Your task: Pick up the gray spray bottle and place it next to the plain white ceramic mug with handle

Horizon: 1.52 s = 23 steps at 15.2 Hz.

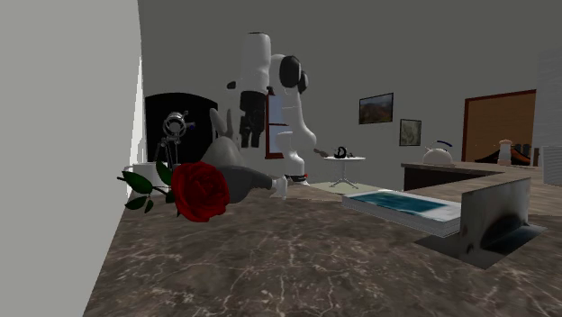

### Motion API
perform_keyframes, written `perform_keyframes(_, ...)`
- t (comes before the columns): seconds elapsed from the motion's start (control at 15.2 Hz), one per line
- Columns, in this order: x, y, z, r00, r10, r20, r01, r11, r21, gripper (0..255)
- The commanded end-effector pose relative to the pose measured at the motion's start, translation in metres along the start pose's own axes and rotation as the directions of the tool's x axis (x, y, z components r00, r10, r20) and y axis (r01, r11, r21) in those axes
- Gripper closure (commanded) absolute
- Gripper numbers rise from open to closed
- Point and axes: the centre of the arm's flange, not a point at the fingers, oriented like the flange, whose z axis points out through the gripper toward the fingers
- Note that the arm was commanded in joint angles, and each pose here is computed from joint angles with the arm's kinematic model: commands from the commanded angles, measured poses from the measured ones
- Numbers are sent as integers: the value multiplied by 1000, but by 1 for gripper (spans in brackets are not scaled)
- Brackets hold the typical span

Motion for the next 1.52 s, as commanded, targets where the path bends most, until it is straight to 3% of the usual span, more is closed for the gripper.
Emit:
perform_keyframes(0.0,11,-23,20,997,69,18,-68,997,-30,0)
perform_keyframes(0.2,28,-55,47,986,160,42,-157,985,-74,0)
perform_keyframes(0.26,30,-57,48,985,167,44,-163,984,-77,0)
perform_keyframes(0.73,27,-55,88,985,167,44,-163,984,-77,0)
perform_keyframes(1.25,27,-55,88,985,167,44,-163,984,-77,0)
perform_keyframes(1.32,27,-55,88,985,167,44,-163,984,-77,255)
perform_keyframes(1.45,27,-55,88,985,167,44,-163,984,-77,255)
